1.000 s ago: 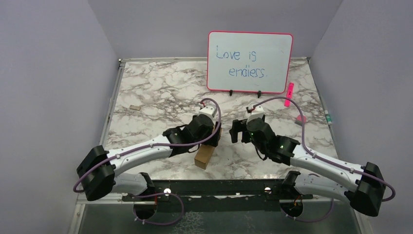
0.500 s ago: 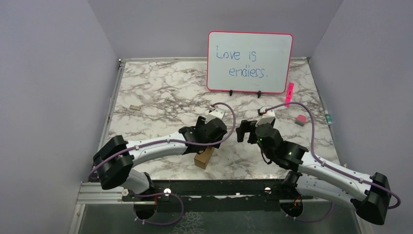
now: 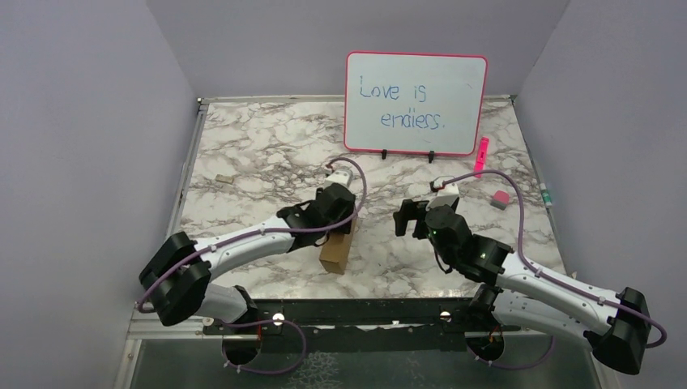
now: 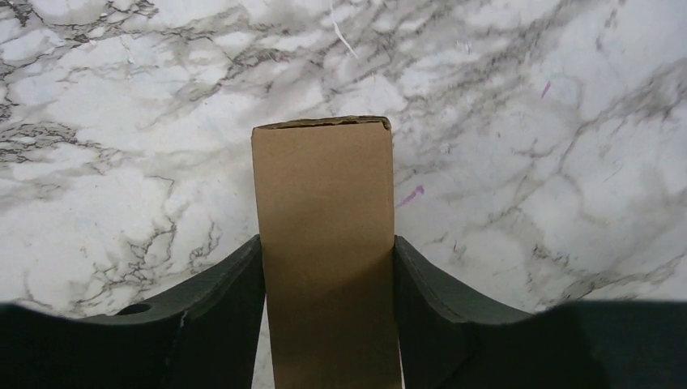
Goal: Fold the paper box
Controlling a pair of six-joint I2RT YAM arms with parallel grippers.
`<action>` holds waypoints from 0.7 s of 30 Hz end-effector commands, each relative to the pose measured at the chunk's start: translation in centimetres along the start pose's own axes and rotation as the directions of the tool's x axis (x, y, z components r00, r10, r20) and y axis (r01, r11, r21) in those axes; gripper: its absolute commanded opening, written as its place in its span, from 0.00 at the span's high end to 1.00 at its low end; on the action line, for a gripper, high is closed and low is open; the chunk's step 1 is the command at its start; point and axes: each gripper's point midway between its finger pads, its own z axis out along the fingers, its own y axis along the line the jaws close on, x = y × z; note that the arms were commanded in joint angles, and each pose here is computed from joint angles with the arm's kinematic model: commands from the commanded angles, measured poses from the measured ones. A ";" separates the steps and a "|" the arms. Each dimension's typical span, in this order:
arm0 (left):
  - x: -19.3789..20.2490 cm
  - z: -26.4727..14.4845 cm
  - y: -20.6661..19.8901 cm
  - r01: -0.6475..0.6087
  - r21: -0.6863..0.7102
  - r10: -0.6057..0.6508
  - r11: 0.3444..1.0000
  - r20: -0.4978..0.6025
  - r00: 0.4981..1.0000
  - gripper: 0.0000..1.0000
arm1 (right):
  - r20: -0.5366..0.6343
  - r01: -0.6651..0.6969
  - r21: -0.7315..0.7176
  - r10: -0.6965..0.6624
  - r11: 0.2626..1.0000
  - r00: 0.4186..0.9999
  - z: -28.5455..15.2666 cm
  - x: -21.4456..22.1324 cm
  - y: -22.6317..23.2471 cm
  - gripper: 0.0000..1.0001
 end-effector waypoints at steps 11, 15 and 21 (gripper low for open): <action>-7.9 1.9 2.2 0.567 0.400 -0.648 0.720 0.097 0.755 0.54 | 0.028 -0.041 -0.002 0.041 0.999 0.999 -0.6 -0.2 -0.4 0.00; -9.2 3.3 1.5 0.595 0.428 -0.685 0.681 0.085 0.723 0.54 | 0.032 -0.045 0.002 0.045 0.999 0.998 -0.8 -0.3 -0.6 0.00; -7.8 6.0 1.7 0.628 0.391 -0.700 0.673 0.063 0.711 0.51 | 0.040 -0.049 0.001 0.049 0.999 0.998 -1.0 -0.2 -0.9 0.00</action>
